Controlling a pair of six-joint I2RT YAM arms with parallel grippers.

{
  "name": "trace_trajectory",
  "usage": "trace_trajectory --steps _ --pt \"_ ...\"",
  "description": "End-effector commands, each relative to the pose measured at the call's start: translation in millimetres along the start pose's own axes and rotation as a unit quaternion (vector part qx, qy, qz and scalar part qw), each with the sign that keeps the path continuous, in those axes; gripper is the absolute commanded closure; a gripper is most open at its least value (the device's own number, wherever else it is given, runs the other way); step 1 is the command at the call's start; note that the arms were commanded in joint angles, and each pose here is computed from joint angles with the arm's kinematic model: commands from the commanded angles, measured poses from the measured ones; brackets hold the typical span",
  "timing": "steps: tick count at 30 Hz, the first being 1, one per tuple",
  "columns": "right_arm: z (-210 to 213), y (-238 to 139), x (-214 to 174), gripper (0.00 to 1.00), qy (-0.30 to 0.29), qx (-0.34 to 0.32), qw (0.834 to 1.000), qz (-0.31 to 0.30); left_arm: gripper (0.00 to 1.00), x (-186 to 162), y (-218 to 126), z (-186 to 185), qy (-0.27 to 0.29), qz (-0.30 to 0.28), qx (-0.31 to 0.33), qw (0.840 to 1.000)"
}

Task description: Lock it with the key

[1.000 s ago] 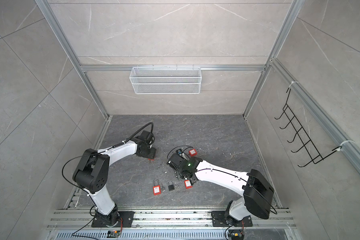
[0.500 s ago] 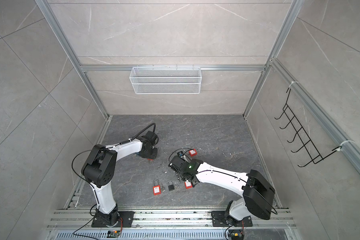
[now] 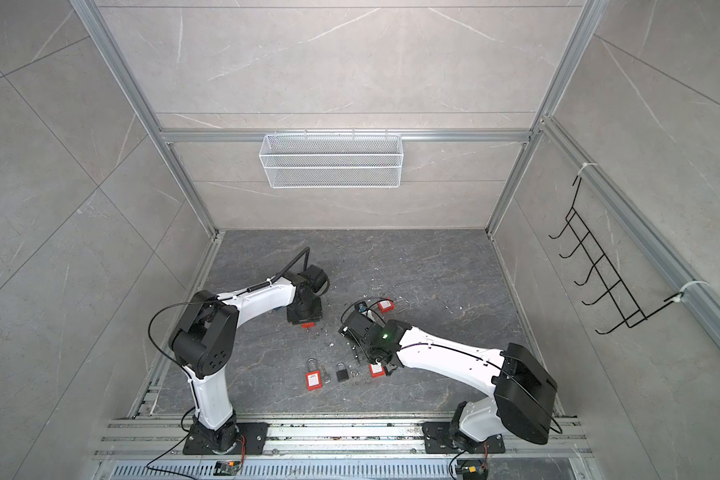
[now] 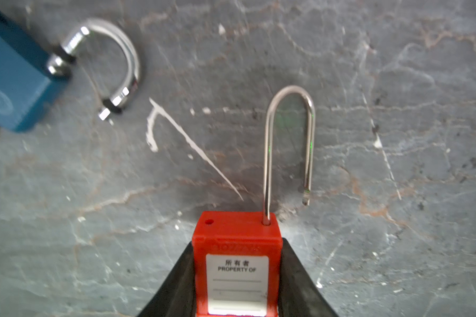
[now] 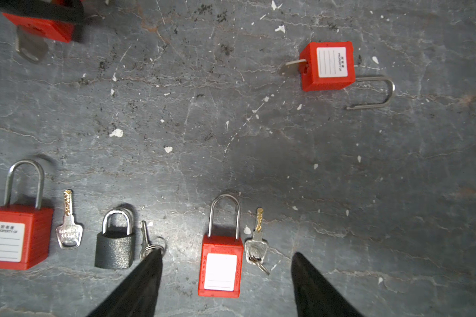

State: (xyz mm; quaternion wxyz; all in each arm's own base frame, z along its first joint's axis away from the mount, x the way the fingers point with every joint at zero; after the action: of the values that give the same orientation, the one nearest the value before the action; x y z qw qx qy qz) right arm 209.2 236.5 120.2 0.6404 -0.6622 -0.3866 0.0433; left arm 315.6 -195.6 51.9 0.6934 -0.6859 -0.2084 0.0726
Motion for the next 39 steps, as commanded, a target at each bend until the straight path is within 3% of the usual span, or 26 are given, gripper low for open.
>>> trace_trajectory --steps 1,8,12,19,24,31,39 --pt "3 -2 0 0.24 -0.005 0.014 1.0 -0.006 0.54 -3 -19 4 -0.062 -0.019 0.019 0.998" --pt "10 -1 7 0.24 -0.006 0.027 1.0 -0.001 0.43 -5 -29 4 -0.091 -0.029 -0.008 0.995" --pt "20 -4 23 0.24 -0.006 0.047 0.999 -0.001 0.39 16 -62 8 -0.085 -0.079 -0.046 0.992" --pt "55 -1 66 0.26 0.007 0.1 0.994 0.031 0.39 64 -118 68 -0.058 -0.156 -0.111 0.98" --pt "87 21 101 0.28 0.024 0.131 0.989 0.068 0.37 79 -143 107 -0.044 -0.186 -0.175 0.966" --pt "112 65 125 0.29 0.032 0.115 0.983 0.14 0.36 66 -149 119 -0.007 -0.18 -0.266 0.947" --pt "102 103 137 0.3 0.051 0.07 0.981 0.173 0.36 60 -148 117 0.018 -0.192 -0.287 0.938"
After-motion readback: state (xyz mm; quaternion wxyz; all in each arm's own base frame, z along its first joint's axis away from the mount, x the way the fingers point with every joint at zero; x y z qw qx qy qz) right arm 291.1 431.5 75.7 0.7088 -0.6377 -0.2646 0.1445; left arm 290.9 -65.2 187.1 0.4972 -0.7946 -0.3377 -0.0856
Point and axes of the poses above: each gripper's point midway between its finger pads, its own y axis out along the fingers, its own z axis along the line the jaws close on, x = y × z, the point moved 2 cm from there along -y, back along the fingers, and after that the axes turned 14 degrees about -y, right-handed, at the moved point
